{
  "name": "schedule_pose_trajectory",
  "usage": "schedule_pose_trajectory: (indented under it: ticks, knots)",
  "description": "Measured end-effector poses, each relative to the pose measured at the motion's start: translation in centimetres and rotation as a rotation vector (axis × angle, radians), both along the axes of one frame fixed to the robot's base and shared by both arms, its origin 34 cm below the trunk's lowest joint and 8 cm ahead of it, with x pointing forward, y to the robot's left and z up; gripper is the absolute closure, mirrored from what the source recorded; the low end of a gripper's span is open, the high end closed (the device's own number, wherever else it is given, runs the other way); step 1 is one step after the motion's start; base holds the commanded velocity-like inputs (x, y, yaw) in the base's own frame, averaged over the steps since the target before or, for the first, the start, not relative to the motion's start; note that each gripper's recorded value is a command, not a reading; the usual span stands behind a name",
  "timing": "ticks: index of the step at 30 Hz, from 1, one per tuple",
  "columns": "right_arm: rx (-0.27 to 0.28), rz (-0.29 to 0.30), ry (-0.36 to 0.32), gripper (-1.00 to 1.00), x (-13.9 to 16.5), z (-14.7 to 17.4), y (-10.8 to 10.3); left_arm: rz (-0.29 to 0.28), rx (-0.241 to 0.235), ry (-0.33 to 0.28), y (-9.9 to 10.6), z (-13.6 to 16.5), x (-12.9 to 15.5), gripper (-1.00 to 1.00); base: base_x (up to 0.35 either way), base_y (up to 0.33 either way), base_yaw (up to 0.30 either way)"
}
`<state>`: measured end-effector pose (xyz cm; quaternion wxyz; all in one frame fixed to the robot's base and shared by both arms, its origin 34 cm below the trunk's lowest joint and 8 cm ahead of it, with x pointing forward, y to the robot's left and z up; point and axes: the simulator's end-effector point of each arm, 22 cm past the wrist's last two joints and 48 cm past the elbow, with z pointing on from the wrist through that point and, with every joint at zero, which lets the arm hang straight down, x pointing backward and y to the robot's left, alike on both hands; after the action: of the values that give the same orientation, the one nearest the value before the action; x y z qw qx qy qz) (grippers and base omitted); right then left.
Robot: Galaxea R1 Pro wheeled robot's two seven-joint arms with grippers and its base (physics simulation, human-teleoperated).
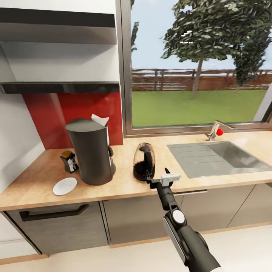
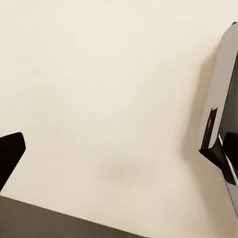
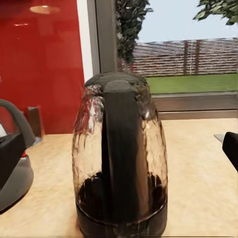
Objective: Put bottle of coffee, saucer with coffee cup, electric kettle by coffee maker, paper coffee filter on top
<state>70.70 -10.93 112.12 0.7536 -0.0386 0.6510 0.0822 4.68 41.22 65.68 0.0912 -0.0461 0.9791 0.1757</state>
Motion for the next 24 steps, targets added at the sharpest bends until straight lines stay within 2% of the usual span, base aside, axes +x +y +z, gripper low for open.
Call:
schedule_pose_trajectory:
  ticks: [4,15,24]
  knots:
    - [-0.012,0.000,0.040,-1.00,0.0,-2.0,0.0,-0.001,-0.001,0.003,0.0,0.0,-0.1,-1.00,0.260,0.095,0.000]
    - [-0.019,-0.001,0.066,-1.00,0.0,-3.3,-0.1,0.007,-0.007,0.066,-0.2,-0.3,-1.4,-1.00,0.295,0.141,0.000]
    - [-0.039,-0.002,0.123,-1.00,-0.2,-6.3,-0.2,0.008,-0.008,0.071,-0.2,-0.3,-1.5,-1.00,0.060,0.025,0.000]
